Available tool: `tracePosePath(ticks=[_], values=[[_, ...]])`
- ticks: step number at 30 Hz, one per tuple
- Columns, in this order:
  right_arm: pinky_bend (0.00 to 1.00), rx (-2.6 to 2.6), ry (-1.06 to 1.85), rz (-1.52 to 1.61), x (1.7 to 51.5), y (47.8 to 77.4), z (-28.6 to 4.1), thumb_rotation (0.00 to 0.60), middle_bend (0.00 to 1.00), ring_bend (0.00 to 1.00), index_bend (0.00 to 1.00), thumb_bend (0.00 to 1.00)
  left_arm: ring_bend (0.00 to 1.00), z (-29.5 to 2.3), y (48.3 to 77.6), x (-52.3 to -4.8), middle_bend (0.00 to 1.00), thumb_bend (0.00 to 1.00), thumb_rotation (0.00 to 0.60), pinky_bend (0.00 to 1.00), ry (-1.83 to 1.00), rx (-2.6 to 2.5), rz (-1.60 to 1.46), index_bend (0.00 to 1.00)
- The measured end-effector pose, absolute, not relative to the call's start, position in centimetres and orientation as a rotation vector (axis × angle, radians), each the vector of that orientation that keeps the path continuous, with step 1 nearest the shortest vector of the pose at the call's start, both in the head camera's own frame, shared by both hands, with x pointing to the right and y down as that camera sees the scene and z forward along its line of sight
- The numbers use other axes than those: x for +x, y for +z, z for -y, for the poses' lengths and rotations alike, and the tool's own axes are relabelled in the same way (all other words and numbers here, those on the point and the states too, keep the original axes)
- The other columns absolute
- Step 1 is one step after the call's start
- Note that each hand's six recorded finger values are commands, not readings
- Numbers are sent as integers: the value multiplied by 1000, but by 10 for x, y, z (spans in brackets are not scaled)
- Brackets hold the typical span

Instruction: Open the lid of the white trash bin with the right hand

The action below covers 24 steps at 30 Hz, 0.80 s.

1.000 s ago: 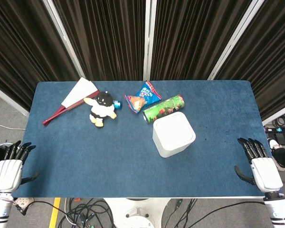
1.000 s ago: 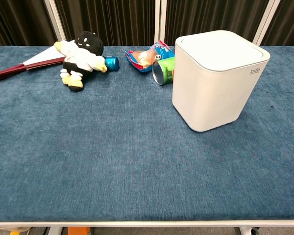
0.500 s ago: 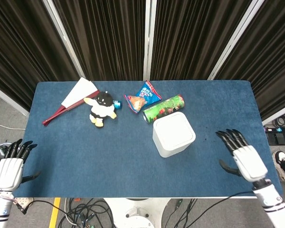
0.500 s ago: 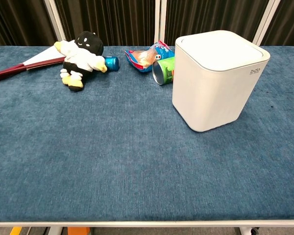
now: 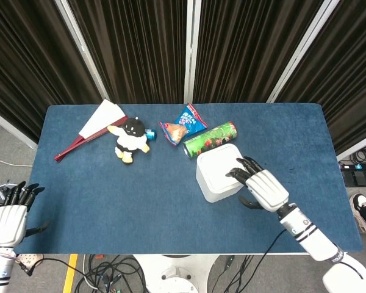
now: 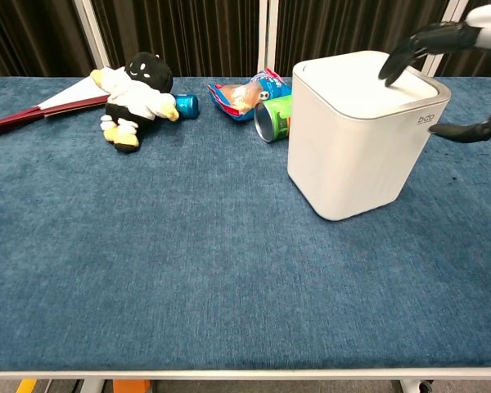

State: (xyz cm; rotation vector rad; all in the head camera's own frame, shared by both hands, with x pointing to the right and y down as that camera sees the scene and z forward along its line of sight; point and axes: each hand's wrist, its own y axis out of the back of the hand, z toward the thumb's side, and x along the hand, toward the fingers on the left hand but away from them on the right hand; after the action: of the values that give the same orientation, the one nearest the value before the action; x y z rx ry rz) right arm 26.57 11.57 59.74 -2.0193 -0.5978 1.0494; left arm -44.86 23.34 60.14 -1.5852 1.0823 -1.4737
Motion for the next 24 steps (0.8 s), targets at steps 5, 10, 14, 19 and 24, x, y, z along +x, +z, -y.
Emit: tracePosePath(ticks=[5, 10, 14, 19, 24], values=[[0, -2037, 1114, 536, 261, 616, -123, 600, 267, 0, 254, 257, 25, -234, 603, -450, 133, 0, 600, 96, -1471, -1587, -1089, 189], [0, -2042, 1135, 515, 257, 623, -126, 600, 257, 0, 255, 257, 24, -236, 602, -452, 134, 0, 600, 96, -1471, -1586, -1095, 189], [0, -2016, 1095, 592, 259, 612, -119, 600, 184, 0, 196, 257, 24, -238, 601, -452, 134, 0, 600, 96, -1467, -1584, -1102, 189], [0, -1941, 1019, 778, 272, 585, -103, 600, 94, 0, 47, 260, 25, -237, 599, -451, 134, 0, 600, 96, -1456, -1582, -1103, 189], [0, -1861, 1023, 916, 305, 562, -94, 600, 65, 0, 0, 263, 24, -235, 596, -450, 134, 0, 600, 96, -1447, -1581, -1100, 189]])
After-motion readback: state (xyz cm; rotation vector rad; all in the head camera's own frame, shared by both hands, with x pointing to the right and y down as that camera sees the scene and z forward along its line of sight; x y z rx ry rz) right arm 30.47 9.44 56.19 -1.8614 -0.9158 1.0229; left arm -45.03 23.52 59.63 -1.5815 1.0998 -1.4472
